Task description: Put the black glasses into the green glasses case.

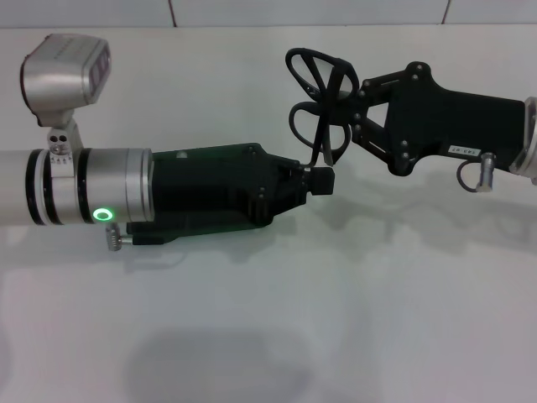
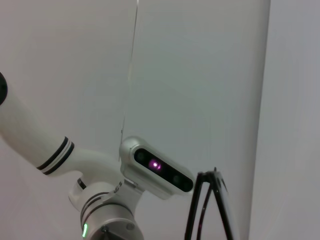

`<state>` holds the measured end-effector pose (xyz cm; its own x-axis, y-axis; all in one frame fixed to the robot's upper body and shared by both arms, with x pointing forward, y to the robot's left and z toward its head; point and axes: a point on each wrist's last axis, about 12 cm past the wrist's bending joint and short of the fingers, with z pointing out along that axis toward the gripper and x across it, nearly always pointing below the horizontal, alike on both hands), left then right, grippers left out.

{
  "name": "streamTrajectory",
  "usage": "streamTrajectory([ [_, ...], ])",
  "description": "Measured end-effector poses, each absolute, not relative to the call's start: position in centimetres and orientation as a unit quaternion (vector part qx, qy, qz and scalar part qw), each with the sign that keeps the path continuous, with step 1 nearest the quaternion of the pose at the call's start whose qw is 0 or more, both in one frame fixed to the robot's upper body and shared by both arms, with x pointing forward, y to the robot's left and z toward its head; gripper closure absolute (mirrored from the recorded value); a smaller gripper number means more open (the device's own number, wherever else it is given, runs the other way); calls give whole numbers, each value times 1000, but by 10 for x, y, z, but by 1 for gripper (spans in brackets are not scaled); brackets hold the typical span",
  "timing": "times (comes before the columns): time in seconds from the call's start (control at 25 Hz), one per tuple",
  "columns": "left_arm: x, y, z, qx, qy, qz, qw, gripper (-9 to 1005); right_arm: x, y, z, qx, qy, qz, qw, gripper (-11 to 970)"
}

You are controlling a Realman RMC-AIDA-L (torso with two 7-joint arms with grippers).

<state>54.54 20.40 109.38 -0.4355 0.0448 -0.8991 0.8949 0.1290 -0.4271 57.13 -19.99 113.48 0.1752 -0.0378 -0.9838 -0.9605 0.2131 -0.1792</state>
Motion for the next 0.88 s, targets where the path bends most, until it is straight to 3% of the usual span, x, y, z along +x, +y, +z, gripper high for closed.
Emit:
streamTrajectory([
  [0.88,547,204,1095,366,644,-543,394,994,567,-199,1138,-484,503,418,581,892],
])
